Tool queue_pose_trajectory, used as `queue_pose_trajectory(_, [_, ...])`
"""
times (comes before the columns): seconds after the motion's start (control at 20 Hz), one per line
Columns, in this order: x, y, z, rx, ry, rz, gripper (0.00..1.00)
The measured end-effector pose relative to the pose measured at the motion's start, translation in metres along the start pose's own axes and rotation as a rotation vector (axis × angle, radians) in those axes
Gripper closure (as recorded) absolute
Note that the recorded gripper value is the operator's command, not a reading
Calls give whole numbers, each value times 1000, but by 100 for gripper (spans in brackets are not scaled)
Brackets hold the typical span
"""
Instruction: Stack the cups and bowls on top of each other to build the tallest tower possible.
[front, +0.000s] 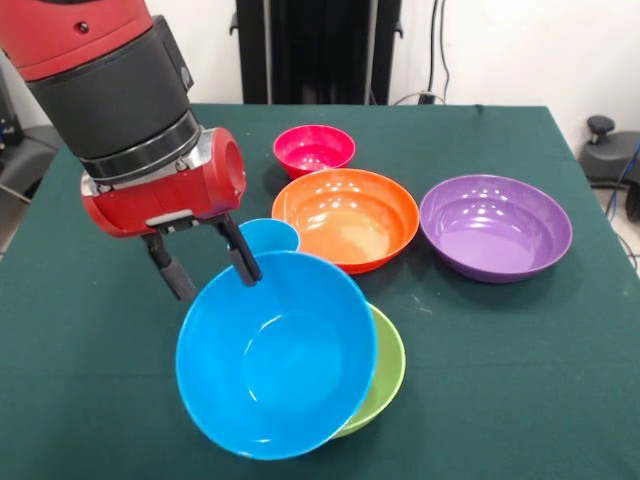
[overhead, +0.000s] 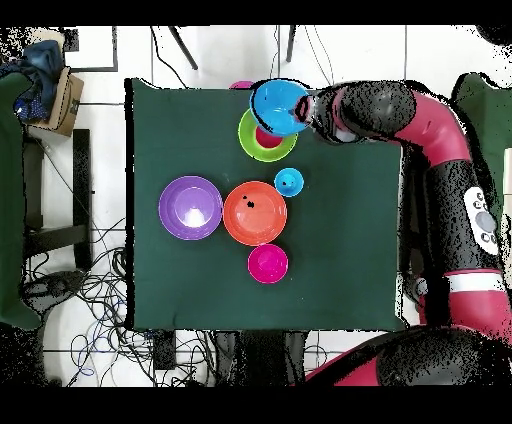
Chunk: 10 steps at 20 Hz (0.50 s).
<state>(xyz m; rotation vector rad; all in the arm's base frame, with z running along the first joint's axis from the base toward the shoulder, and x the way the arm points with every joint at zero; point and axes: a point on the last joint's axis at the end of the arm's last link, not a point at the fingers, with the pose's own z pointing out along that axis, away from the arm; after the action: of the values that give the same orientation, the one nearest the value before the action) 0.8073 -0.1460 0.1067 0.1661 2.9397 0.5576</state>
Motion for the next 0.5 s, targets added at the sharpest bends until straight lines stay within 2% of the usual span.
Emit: queue_pose_trajectory(0.5, [-6, 9, -6, -18, -14, -6, 0])
